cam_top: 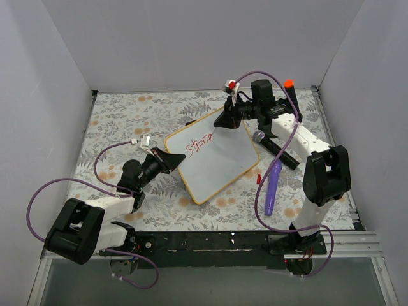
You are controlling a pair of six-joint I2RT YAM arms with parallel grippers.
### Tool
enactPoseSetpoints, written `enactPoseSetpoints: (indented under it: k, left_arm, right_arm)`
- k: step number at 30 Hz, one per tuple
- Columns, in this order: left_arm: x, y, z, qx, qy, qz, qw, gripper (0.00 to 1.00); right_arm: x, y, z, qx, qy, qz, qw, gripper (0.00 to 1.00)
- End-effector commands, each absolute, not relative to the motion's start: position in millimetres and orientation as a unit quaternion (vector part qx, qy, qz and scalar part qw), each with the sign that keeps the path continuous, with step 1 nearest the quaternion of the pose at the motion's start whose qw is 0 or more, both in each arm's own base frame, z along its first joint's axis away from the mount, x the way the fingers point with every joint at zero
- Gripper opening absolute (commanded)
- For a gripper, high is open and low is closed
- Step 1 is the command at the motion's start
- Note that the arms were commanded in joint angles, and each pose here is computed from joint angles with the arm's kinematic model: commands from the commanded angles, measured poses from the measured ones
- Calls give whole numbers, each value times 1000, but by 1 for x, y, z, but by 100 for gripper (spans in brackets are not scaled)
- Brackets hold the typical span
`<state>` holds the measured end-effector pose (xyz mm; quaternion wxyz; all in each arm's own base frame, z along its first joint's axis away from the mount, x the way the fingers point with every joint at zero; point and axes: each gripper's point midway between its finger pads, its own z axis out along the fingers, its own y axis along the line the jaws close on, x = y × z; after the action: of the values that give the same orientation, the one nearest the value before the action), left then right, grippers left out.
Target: Write a sentence on the whiteboard
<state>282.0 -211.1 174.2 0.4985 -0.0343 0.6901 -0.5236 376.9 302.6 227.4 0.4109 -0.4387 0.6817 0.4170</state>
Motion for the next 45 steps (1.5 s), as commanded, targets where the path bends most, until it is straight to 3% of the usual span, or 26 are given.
enactPoseSetpoints:
  k: [1,14,27,36,45]
  left_arm:
    - [281,-219,204,20,657,-535,530,0]
    - [280,-219,204,20,657,-536,530,0]
    - [279,-219,202,17,658,-536,529,0]
    - [279,-219,202,18,658,-535,530,0]
    - [279,-216,199,24,665,-522,533,0]
  right_arm:
    - [376,296,228,-450,676,398,427,1]
    - [349,287,203,-457,685,407,394,1]
    - [343,302,214,-463,671,430,387,1]
    - [345,312,249,-465,649,448,402,1]
    - [308,288,315,-476,593,500,414,1]
